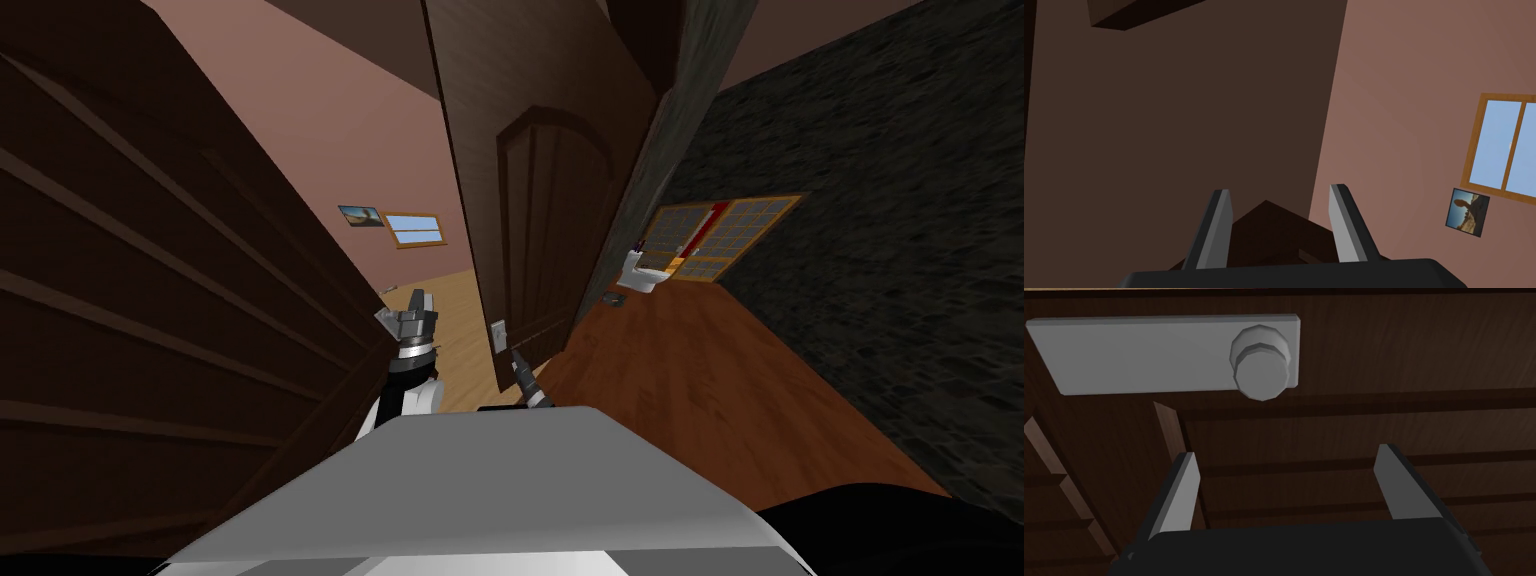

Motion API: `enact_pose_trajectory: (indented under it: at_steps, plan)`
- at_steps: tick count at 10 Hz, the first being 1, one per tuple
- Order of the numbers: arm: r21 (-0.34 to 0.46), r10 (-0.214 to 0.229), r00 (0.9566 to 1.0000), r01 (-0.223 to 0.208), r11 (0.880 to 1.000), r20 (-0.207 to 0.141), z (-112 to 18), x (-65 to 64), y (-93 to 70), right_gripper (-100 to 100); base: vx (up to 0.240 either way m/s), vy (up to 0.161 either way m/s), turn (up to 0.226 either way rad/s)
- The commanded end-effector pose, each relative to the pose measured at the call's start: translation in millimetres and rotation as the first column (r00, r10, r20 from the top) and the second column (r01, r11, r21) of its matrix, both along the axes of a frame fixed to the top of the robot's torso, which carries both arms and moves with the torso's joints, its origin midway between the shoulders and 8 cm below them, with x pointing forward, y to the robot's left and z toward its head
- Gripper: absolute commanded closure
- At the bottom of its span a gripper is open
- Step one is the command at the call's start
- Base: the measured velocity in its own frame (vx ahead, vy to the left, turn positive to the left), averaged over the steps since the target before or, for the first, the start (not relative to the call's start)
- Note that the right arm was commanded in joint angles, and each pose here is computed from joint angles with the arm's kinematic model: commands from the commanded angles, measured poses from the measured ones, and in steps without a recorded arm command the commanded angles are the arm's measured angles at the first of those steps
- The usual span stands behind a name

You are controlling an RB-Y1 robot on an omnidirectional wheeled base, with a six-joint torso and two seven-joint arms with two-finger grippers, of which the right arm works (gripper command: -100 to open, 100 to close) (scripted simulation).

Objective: Push the door open

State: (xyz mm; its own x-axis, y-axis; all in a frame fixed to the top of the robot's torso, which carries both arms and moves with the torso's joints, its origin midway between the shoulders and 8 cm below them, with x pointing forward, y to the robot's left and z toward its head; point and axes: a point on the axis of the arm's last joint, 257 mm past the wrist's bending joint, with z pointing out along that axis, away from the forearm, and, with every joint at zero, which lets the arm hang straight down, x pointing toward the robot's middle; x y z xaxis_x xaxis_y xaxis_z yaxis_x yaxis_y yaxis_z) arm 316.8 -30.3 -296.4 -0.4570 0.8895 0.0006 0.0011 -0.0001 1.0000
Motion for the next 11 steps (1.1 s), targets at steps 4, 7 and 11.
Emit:
enact_pose_trajectory:
  at_steps: [4, 7, 11]
  plan:
    - [-0.001, -0.012, 0.9999, 0.012, 1.0, 0.001, -0.2, 12.2, 1.8, -100, 0.167, 0.087, 0.024]
    - [-0.001, -0.016, 0.9999, 0.016, 1.0, 0.001, -0.3, 15.5, 2.2, -100, 0.151, 0.095, 0.016]
    - [-0.001, -0.016, 0.9999, 0.016, 1.0, 0.001, -0.3, 15.5, 2.2, 100, -0.021, -0.013, 0.003]
